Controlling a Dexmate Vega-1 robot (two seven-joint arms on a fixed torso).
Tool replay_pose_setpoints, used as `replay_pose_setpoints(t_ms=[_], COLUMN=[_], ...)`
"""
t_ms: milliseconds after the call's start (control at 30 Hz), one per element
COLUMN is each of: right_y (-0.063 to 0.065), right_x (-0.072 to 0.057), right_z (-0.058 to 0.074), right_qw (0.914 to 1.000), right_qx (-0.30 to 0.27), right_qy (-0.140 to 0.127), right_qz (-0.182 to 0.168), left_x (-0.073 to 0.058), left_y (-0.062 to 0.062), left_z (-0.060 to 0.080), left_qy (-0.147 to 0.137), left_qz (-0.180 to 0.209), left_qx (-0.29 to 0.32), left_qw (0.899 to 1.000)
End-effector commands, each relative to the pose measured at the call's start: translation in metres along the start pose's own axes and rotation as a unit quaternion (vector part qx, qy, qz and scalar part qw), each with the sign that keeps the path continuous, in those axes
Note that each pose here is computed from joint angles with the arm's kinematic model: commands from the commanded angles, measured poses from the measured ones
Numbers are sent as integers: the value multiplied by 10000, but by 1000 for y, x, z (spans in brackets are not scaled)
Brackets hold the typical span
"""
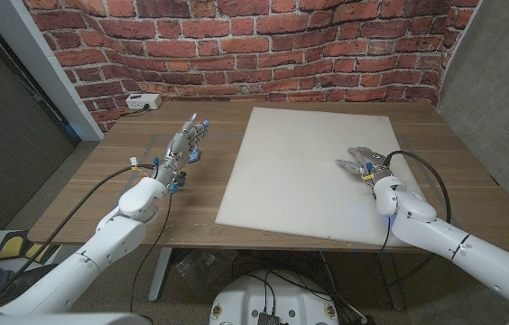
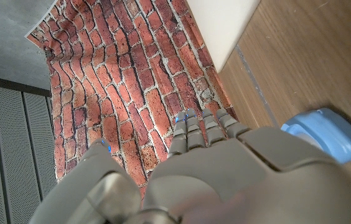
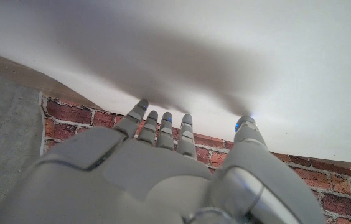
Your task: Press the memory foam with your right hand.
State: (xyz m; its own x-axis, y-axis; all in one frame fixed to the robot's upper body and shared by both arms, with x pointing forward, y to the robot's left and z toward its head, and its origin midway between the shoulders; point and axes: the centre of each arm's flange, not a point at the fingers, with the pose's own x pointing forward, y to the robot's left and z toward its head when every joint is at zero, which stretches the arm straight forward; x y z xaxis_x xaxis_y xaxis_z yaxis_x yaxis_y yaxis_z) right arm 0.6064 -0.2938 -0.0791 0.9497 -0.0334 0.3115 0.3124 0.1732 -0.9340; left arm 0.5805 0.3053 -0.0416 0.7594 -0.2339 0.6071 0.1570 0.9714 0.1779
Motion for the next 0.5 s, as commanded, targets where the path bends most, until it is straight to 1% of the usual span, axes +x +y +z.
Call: replay_pose_setpoints(t_ms=[33,500], right_y=[6,13], right_x=[4,4], right_z=[-2,-5], right_qw=[9998,9991], right_qx=[97,137], right_qy=[27,156], right_qz=[144,368], left_x=[0,1], left_y=[0,1], left_z=[0,-1], left_qy=[49,68], left_qz=[-2,-22], left_qx=[17,18], left_qw=[10000,10000])
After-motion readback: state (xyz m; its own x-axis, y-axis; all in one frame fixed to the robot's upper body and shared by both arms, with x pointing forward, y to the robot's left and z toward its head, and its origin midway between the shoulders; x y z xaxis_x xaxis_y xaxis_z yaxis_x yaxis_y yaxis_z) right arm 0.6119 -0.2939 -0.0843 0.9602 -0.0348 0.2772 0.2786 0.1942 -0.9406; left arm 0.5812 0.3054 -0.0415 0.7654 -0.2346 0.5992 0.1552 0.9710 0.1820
